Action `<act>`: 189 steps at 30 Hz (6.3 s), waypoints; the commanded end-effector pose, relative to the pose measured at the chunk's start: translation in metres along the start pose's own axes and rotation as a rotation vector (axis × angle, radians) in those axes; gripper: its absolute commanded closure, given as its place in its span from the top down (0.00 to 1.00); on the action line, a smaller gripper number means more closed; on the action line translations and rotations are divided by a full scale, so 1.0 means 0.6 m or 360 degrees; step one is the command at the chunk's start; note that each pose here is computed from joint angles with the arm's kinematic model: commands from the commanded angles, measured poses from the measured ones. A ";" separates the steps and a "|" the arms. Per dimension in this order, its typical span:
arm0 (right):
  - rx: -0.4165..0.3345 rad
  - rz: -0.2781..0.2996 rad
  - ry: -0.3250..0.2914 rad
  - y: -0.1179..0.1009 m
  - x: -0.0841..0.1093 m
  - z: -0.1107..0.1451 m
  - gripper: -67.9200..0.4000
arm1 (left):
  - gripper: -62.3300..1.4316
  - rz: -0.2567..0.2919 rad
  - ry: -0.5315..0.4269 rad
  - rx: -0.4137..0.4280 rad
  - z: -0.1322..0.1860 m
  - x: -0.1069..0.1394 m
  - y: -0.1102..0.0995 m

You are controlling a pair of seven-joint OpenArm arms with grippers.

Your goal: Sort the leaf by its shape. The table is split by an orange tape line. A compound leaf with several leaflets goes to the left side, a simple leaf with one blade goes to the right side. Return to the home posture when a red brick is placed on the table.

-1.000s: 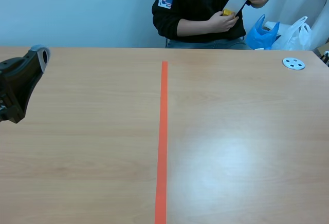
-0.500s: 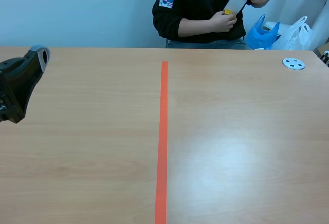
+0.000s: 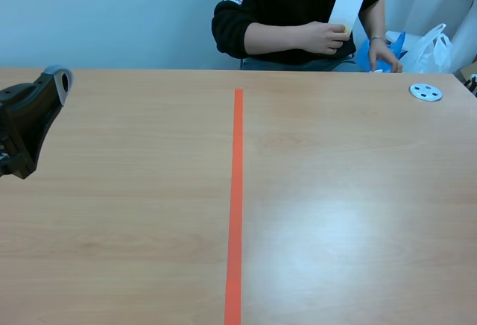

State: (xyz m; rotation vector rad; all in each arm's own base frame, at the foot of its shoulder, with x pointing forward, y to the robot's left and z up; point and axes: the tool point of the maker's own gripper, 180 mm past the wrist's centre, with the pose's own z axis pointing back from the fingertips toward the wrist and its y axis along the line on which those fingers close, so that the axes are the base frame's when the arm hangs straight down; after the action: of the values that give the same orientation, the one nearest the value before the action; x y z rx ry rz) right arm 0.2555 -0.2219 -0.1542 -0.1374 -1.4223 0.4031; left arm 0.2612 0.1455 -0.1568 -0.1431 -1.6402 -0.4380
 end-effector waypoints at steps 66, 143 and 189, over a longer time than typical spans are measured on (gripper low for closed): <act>0.0685 0.0088 0.0125 0.089 -0.076 -0.105 0.89 | 0.87 0.0013 -0.0058 -0.0001 -0.001 0.015 -0.002; 0.1596 0.0085 0.0232 0.505 -0.154 -0.197 0.23 | 0.87 -0.0019 -0.0050 -0.0047 -0.002 0.016 -0.005; 0.0447 -0.0323 0.0386 0.103 -0.258 -0.209 0.12 | 0.87 -0.0041 -0.0046 -0.0071 -0.003 0.017 -0.007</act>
State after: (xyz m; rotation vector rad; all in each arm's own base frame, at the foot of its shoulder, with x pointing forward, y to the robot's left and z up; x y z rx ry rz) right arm 0.3397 -0.1866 -0.3630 0.2198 -1.0512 0.3836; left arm 0.2608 0.1414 -0.1561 -0.1529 -1.6303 -0.4978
